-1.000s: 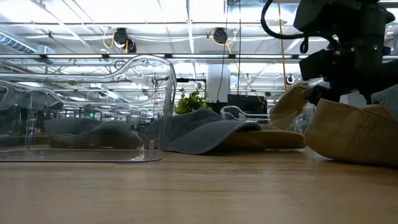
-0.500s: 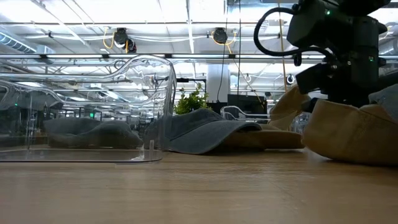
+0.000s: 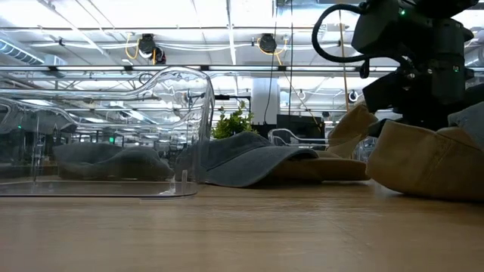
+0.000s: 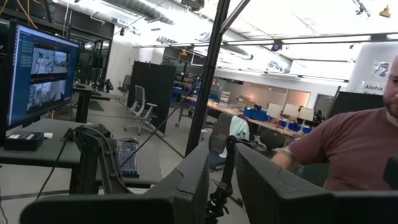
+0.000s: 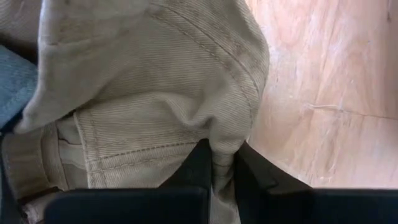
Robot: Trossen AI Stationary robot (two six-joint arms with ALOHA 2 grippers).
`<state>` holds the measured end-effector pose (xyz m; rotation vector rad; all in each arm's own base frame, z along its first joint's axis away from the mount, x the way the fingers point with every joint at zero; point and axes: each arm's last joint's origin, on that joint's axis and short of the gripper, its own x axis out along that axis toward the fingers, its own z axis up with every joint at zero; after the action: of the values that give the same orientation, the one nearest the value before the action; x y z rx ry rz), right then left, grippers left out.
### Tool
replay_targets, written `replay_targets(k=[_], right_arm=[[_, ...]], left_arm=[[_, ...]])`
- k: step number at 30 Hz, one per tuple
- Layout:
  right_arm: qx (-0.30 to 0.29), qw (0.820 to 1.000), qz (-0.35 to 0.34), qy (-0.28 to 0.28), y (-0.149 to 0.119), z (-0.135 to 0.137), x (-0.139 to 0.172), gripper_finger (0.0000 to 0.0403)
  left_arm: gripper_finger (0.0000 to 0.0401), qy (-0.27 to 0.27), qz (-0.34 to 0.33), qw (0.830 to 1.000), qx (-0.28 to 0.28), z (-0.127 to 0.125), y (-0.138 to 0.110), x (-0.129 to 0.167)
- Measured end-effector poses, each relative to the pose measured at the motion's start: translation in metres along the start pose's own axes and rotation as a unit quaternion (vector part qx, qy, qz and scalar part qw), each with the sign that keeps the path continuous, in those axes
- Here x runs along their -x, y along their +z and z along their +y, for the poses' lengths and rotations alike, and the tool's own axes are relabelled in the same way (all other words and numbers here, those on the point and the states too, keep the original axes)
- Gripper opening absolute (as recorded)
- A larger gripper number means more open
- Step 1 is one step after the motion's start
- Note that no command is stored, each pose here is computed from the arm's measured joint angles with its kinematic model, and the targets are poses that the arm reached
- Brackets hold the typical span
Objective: Pick & Place hat
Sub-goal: Put the bottom brown cap into the top transparent bin
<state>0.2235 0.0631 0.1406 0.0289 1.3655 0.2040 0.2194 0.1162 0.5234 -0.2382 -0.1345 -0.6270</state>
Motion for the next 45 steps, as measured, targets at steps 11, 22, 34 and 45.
replay_targets(k=[11, 22, 34, 45], right_arm=[[-0.003, 0.998, 0.053, -0.041, -0.005, 0.001, 0.034, 0.0022], [-0.01, 0.998, 0.003, -0.055, -0.009, 0.005, 0.095, 0.0022], [0.001, 0.996, -0.034, -0.083, 0.007, 0.011, 0.15, 0.0022], [0.008, 0.987, -0.048, -0.154, 0.009, 0.011, 0.179, 0.0022]], left_arm=[[0.0085, 0.0, 0.0, 1.0, -0.001, 0.0, 0.0, 0.0], [0.0085, 0.003, -0.002, 1.0, -0.018, 0.0, 0.0, 0.0], [0.0085, 0.003, -0.002, 1.0, -0.028, 0.0, 0.0, 0.0], [0.0085, 0.003, -0.002, 1.0, -0.027, 0.0, 0.0, 0.0]])
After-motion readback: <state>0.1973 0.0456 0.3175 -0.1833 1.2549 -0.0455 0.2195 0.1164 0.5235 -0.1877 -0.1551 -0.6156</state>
